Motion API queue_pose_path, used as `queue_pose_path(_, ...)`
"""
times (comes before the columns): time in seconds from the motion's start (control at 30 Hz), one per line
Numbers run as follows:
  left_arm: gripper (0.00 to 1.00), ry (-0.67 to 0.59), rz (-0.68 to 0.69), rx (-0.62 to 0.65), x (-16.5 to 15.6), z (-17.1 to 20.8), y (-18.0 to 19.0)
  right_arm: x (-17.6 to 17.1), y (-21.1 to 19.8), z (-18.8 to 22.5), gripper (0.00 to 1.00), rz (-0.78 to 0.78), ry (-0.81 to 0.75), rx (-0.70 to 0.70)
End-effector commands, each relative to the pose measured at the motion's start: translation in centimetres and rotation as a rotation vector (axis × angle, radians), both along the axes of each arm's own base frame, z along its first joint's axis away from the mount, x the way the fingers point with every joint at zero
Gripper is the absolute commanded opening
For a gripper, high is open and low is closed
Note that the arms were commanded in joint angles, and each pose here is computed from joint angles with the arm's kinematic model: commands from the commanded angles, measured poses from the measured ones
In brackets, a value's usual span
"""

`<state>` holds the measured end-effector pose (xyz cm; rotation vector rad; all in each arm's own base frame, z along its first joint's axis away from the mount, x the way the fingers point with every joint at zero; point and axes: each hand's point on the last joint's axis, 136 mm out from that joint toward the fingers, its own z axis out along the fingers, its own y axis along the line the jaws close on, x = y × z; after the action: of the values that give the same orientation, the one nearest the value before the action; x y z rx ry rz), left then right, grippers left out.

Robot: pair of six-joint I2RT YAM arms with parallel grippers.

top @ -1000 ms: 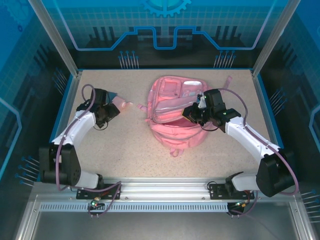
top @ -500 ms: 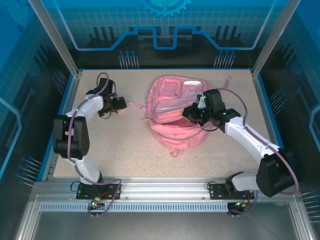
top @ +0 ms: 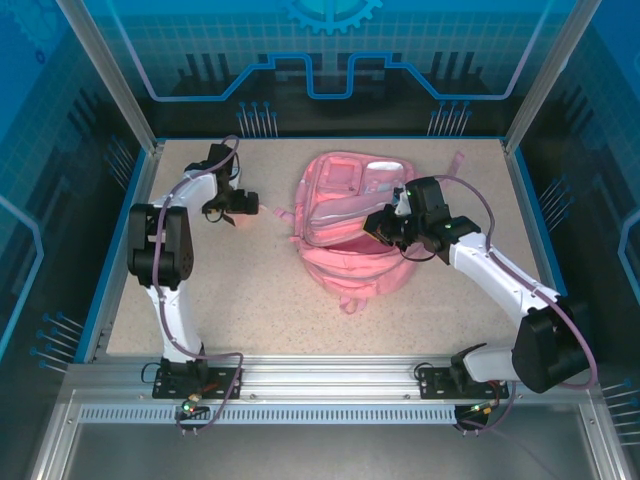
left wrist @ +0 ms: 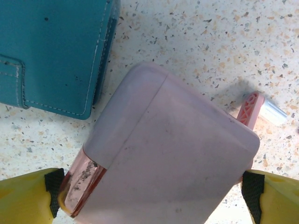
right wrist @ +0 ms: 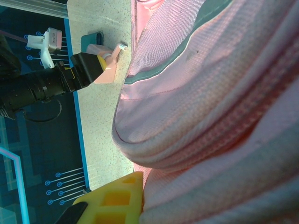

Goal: Pack the student bag

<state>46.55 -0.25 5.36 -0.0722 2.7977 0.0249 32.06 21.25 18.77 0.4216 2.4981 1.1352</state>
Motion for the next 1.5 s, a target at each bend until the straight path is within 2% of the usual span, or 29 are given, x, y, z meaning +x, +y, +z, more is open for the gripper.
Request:
queue_pose_path(0.0, 0.97, 0.066, -0.058, 0.017, -0.8, -1.4, 0.2, 0.2, 1.4, 1.7, 0.0, 0.044, -0.046, 0.03)
queue_pose_path(0.3, 0.99, 0.085, -0.135, -0.061, -1.7, -1.4, -1.5, 0.1, 1.4, 1.7, 0.0, 0.041, -0.046, 0.024)
queue_pose_path(0.57, 0.99, 0.033, -0.189, -0.191, -2.7, 1.0, -4.0, 0.1, 1.6, 1.5, 0.0, 0.044, -0.043, 0.025)
queue_pose_path(0.73, 0.99, 0.038, -0.172, -0.172, -2.9, 0.7, -3.7, 0.1, 1.6, 1.4, 0.0, 0.044, -0.04, 0.027)
queue_pose_path(1.03, 0.98, 0.026, -0.122, -0.043, -1.4, -0.3, -1.8, 0.1, 1.7, 1.3, 0.0, 0.044, -0.037, 0.028)
queue_pose_path(1.17, 0.95, 0.035, -0.142, -0.048, -0.9, -0.7, -2.1, 0.1, 1.6, 1.4, 0.0, 0.041, -0.038, 0.028)
queue_pose_path(1.47, 0.83, 0.067, -0.201, -0.108, -0.8, -1.5, -3.6, 0.1, 1.5, 1.4, 0.0, 0.036, -0.037, 0.025)
